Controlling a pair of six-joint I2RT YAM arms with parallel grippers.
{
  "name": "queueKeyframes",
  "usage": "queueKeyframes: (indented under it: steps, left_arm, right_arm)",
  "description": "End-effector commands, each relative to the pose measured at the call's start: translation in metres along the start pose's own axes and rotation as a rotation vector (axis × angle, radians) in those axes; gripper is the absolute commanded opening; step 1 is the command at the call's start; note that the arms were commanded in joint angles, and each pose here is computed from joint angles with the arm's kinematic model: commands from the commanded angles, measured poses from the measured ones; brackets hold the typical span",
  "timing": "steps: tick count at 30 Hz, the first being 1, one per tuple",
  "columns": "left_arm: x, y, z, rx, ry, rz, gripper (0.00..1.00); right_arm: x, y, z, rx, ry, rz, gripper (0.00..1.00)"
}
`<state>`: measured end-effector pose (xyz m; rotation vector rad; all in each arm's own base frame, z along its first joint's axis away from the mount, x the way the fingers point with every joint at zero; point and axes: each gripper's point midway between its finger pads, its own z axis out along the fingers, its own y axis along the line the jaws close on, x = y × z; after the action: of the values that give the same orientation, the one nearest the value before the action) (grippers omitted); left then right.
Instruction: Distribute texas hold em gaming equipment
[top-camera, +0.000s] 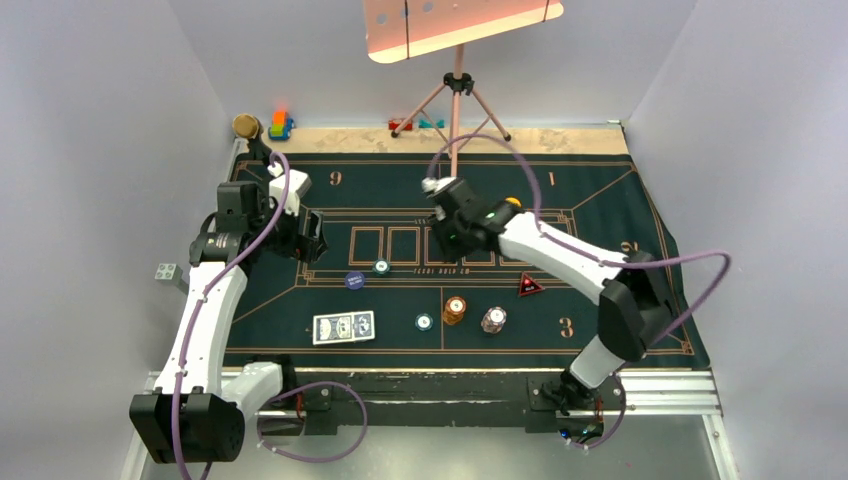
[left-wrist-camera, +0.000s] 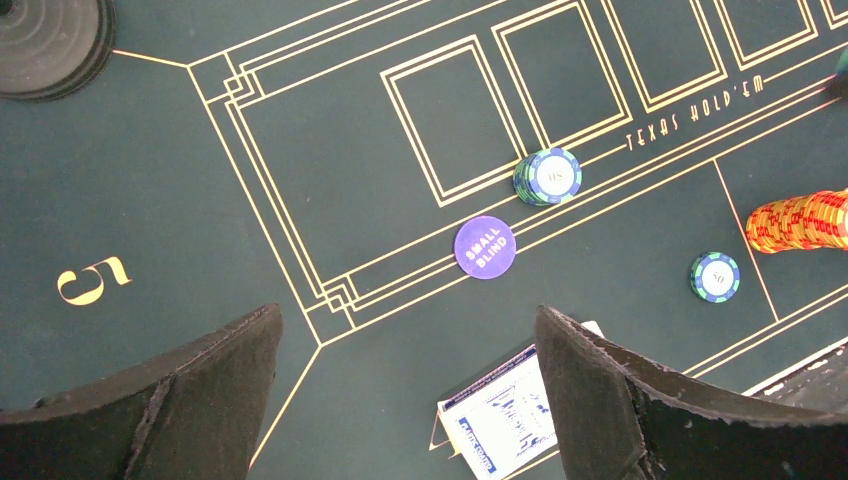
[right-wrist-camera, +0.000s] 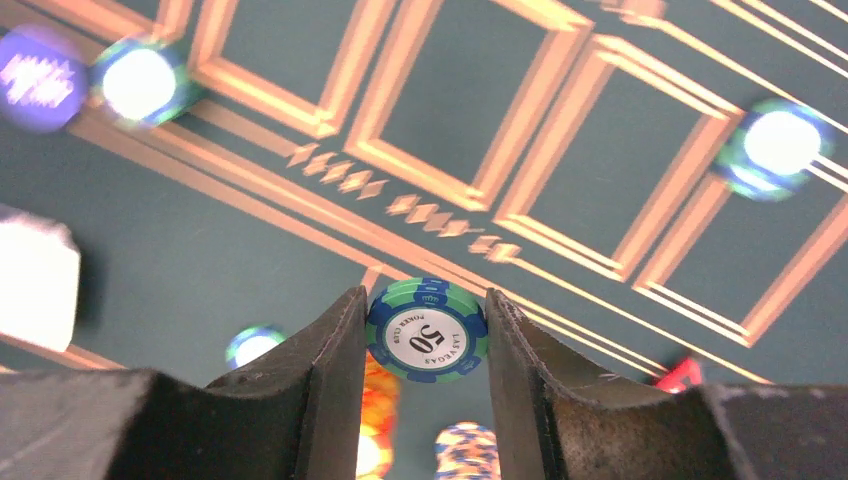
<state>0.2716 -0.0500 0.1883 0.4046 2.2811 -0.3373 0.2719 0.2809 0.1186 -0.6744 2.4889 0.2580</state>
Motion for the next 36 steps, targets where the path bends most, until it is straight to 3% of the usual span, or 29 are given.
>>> queueKeyframes:
  steps: [1, 7, 12, 19, 27, 31, 36]
  left_arm:
    - [-0.001, -0.001, -0.002, 0.007, -0.014, 0.018, 1.00]
    - [-0.002, -0.002, -0.002, 0.019, -0.014, 0.016, 1.00]
    - [-0.001, -0.003, -0.001, 0.026, -0.008, 0.014, 1.00]
    - [0.000, -0.003, -0.001, 0.030, -0.005, 0.016, 1.00]
    - [-0.001, -0.004, -0.001, 0.032, -0.004, 0.016, 1.00]
    - [-0.001, -0.006, 0.000, 0.044, -0.005, 0.018, 1.00]
    - [0.000, -0.006, -0.001, 0.043, -0.005, 0.024, 1.00]
  right_arm:
    - [0.014, -0.095, -0.015, 0.222, -0.004, 0.293, 0.00]
    - [0.070, -0.188, -0.030, 0.405, 0.023, 0.654, 0.00]
    - [0.119, -0.226, -0.035, 0.510, 0.064, 0.876, 0.00]
    - [0.160, -0.243, -0.029, 0.649, 0.178, 0.947, 0.00]
    - [0.170, -0.242, -0.028, 0.661, 0.186, 1.004, 0.01]
    - [0.175, -0.231, -0.016, 0.584, 0.195, 1.050, 0.56]
    - [0.180, -0.231, -0.018, 0.599, 0.198, 1.047, 0.77]
